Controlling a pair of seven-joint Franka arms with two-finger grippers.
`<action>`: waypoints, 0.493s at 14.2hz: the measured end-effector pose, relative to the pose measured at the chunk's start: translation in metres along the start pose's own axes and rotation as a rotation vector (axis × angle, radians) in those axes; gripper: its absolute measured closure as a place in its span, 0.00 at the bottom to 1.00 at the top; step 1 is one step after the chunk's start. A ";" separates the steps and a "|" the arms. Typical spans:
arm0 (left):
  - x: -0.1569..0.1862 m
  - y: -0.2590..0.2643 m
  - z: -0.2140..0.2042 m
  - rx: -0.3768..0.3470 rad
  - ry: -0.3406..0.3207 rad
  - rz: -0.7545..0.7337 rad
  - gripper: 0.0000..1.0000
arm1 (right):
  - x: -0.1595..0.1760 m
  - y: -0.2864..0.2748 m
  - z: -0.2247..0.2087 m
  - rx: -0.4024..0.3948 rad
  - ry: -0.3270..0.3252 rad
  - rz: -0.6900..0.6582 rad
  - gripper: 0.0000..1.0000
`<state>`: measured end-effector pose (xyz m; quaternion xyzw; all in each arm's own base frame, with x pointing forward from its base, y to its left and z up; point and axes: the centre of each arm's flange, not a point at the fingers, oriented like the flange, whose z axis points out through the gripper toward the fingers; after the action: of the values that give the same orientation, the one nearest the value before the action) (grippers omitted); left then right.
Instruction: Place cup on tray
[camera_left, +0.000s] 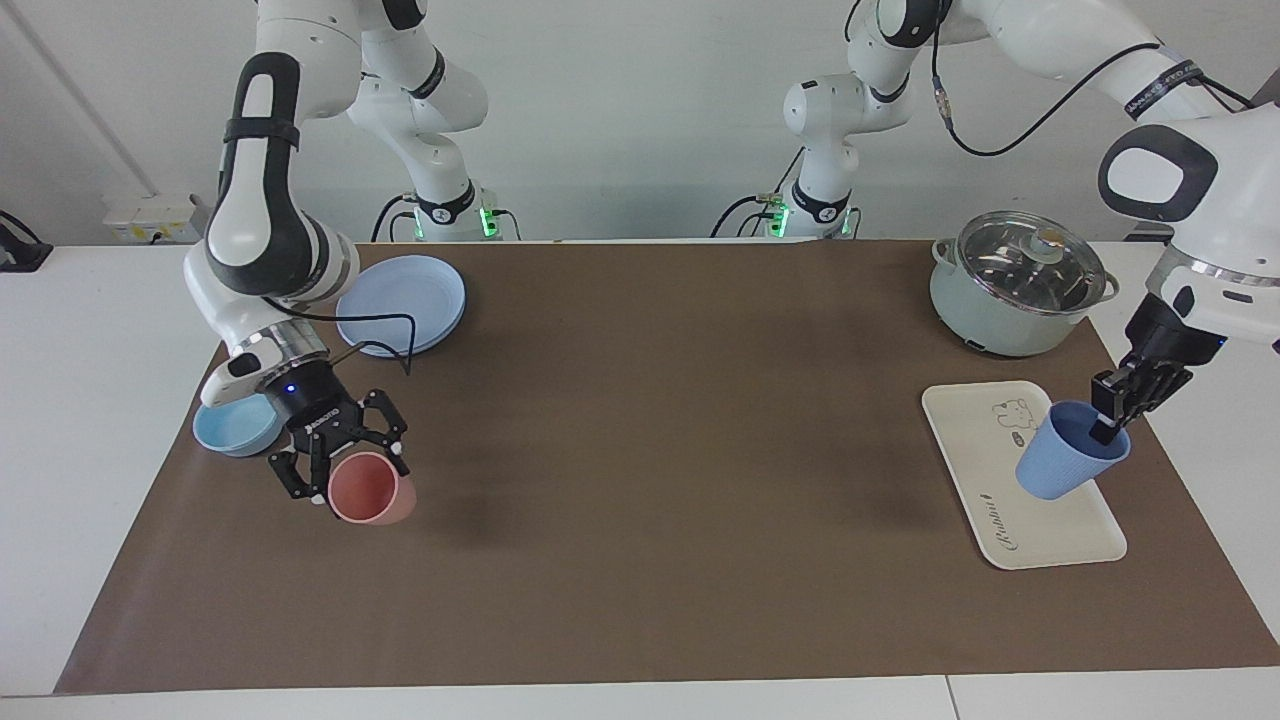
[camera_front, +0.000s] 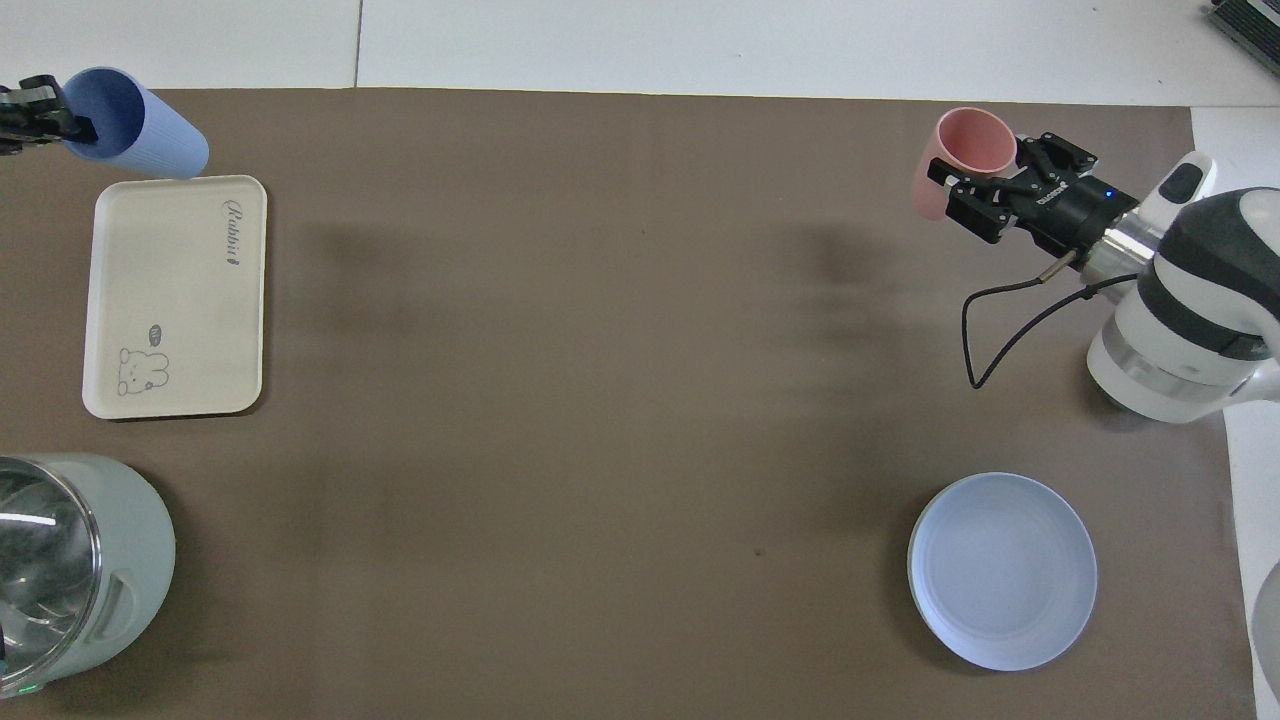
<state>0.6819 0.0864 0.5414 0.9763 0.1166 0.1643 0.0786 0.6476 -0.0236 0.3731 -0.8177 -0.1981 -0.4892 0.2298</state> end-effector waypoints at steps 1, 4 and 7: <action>-0.002 -0.014 0.008 0.008 -0.006 -0.008 0.94 | -0.013 0.007 0.004 0.024 0.027 -0.014 0.16; -0.007 -0.047 0.025 0.027 -0.011 -0.035 0.94 | -0.053 0.040 0.007 0.069 0.091 -0.065 0.16; -0.011 -0.083 0.053 0.046 -0.030 -0.050 0.94 | -0.069 0.048 0.014 0.083 0.096 -0.086 0.16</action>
<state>0.6732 0.1573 0.4728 0.9771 0.1433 0.1449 0.0620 0.6529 -0.0619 0.2968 -0.7737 -0.2421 -0.5288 0.2514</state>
